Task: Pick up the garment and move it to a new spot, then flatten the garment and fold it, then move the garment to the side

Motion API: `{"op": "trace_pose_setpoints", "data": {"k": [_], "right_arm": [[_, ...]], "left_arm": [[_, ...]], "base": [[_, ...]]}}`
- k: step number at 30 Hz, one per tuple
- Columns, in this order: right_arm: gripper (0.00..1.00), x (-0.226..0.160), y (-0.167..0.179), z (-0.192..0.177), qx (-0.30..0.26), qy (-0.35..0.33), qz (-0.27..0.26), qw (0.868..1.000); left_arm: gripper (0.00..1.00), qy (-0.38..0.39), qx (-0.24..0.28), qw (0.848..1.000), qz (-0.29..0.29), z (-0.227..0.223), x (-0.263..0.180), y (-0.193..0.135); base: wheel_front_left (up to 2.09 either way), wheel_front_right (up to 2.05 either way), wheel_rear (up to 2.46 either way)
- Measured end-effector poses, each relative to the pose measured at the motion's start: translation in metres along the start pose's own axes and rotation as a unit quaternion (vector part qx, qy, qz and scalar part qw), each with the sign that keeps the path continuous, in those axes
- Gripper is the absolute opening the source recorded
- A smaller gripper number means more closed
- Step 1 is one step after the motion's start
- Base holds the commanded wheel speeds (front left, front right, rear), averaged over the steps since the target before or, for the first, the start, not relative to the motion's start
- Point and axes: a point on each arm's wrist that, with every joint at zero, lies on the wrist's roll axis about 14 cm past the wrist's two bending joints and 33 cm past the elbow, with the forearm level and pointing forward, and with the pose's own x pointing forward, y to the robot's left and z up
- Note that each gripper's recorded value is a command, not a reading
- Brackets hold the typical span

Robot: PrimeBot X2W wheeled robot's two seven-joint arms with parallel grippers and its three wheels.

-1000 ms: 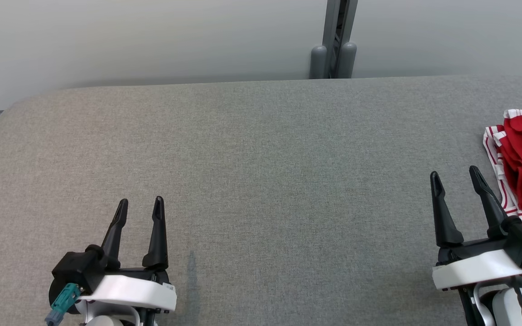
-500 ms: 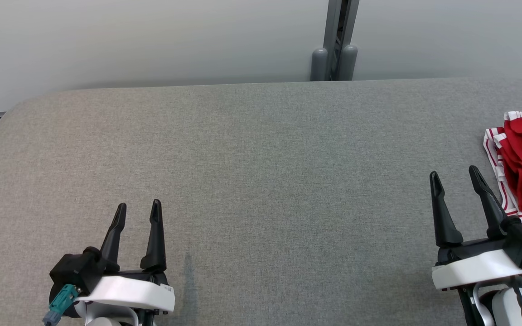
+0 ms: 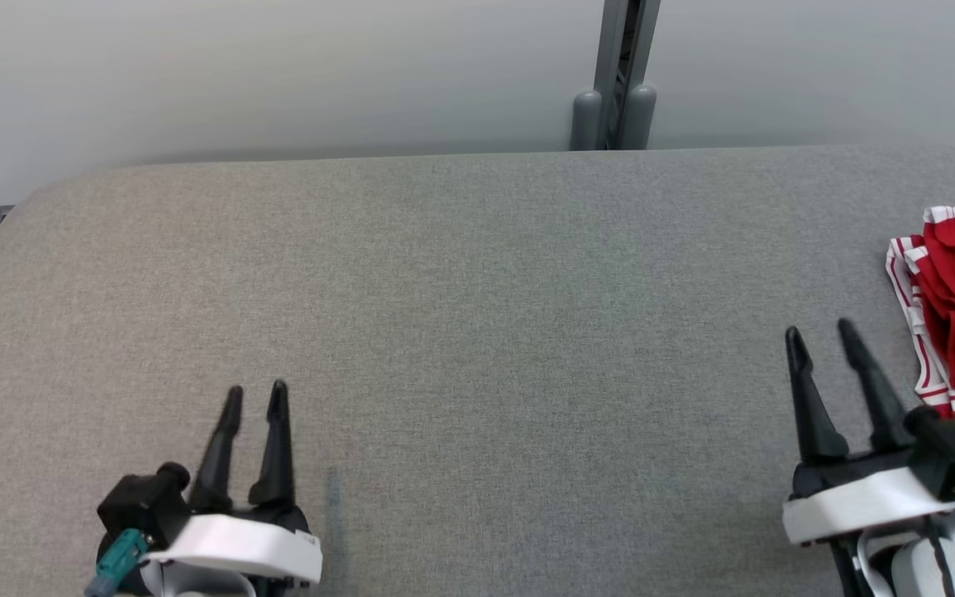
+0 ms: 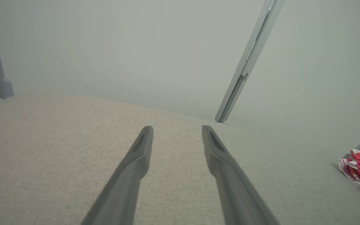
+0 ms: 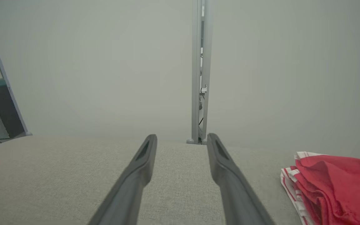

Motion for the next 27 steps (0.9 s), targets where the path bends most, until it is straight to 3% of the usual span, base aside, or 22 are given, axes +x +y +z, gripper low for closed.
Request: {"op": "trace_pose_setpoints", "data": {"k": [4, 12, 27], "right_arm": [[0.00, -0.011, 0.000, -0.021, 0.013, 0.035, -0.007, 0.999], [0.00, -0.015, -0.018, -0.026, 0.085, 0.052, -0.049, 0.994], [0.00, -0.023, -0.044, -0.030, 0.211, 0.062, -0.106, 0.970]], "left_arm": [[0.00, 0.031, -0.007, 0.999, 0.012, -0.019, -0.010, 0.006], [0.00, 0.042, -0.070, 0.996, 0.024, -0.023, -0.011, 0.008], [0.00, 0.051, -0.177, 0.982, 0.029, -0.022, -0.004, 0.005]], "base": [[0.00, 0.00, 0.00], [0.00, 0.00, 0.00], [0.00, 0.00, 0.00]]}}
